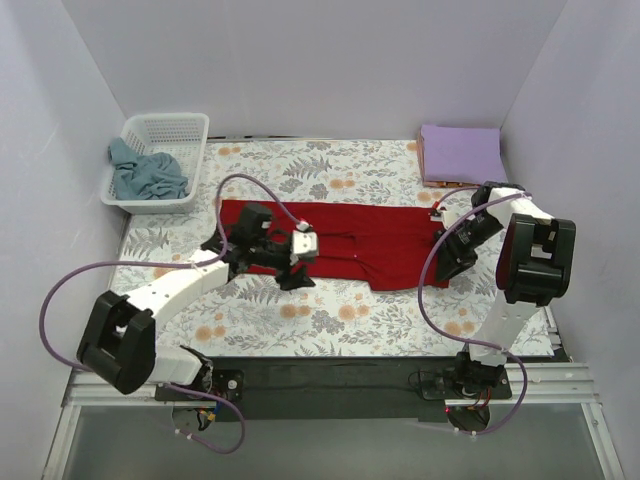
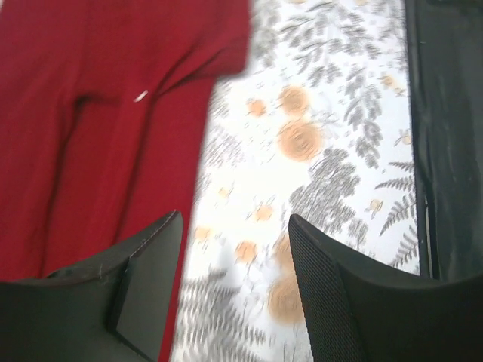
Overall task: Fold and stack the t-shirts
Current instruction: Fold the tshirt
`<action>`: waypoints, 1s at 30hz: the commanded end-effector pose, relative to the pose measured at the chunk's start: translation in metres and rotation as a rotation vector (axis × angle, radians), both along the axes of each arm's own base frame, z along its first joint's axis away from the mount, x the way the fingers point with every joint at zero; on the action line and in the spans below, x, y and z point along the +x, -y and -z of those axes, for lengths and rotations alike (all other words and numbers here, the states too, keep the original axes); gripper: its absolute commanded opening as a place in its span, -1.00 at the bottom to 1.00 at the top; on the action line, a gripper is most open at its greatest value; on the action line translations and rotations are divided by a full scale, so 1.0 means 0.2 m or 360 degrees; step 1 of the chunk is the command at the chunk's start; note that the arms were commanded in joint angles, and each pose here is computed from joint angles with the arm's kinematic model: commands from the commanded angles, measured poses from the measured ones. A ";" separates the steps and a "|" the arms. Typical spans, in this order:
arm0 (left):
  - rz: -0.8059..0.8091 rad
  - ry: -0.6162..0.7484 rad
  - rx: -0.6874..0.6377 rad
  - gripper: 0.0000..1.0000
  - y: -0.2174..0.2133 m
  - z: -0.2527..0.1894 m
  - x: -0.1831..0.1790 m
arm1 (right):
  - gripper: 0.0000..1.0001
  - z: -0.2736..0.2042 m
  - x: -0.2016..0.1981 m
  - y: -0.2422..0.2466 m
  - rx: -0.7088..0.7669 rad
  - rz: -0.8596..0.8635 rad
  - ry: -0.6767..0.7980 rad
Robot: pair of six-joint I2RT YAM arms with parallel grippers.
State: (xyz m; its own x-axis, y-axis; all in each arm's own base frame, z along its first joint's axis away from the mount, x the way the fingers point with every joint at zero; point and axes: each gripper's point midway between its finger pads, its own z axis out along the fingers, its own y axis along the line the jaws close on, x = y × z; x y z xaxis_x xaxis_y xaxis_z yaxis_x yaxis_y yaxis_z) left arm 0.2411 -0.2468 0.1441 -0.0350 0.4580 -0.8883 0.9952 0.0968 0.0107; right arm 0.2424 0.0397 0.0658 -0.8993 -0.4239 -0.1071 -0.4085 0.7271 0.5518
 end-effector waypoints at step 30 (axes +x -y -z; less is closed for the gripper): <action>0.0436 0.1200 0.0054 -0.16 0.90 0.47 0.04 | 0.00 0.05 -0.04 0.04 0.0052 0.0262 -0.0251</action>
State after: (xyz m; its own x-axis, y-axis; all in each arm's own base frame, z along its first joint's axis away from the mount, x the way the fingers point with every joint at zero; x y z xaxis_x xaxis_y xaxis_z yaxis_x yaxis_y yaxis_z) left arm 0.2356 -0.4182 0.0353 0.6392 0.4022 -0.6555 0.7611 -0.2087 0.6141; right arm 0.2282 0.0295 0.0520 -0.9563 -0.2908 0.0295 -0.2155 0.7698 0.6008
